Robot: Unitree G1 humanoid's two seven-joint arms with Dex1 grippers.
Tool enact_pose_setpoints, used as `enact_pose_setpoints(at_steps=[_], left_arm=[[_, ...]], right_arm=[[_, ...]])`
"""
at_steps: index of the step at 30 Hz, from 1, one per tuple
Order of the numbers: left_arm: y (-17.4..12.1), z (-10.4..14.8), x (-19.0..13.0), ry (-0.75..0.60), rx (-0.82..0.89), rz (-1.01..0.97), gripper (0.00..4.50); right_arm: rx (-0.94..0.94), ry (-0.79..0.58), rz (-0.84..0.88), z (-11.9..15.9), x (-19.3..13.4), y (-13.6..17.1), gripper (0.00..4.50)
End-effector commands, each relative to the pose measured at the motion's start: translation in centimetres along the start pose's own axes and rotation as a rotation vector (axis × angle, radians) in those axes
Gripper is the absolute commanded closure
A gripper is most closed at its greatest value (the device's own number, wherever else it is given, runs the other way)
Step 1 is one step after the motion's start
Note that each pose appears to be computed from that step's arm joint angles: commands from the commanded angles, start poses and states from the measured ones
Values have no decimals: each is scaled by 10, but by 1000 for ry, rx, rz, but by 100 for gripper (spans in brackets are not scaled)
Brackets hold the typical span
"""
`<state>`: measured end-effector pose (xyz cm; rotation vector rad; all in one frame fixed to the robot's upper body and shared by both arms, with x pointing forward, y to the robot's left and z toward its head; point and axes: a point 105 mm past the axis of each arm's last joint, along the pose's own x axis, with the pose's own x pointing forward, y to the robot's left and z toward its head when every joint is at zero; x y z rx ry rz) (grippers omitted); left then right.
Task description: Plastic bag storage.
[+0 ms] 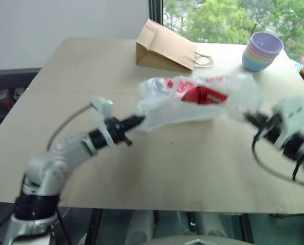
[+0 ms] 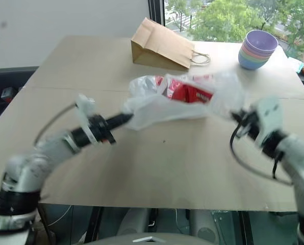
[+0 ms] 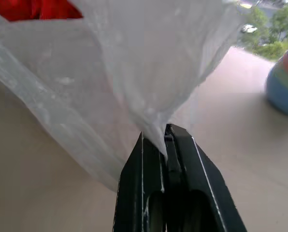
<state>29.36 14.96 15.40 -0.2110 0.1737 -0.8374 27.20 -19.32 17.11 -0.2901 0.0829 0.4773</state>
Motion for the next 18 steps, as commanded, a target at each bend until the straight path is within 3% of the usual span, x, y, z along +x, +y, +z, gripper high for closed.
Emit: enact_pose_setpoints(at_steps=[1,7,8,14,18], left_arm=[[-9,9,-6,-70,142,-32,321],[11,-10,-61,-10,252,114,51],[14,-14,-69,4,258,133,2],[23,-32,-98,63,258,190,2],[23,-26,-94,56,287,164,2]], right_arm=[[-82,-60,23,2,-11,13,270],[67,9,69,-28,-66,19,0],[80,24,68,-31,-74,19,0],[59,98,1,-55,-101,-3,0],[13,155,34,-71,-106,-12,0]])
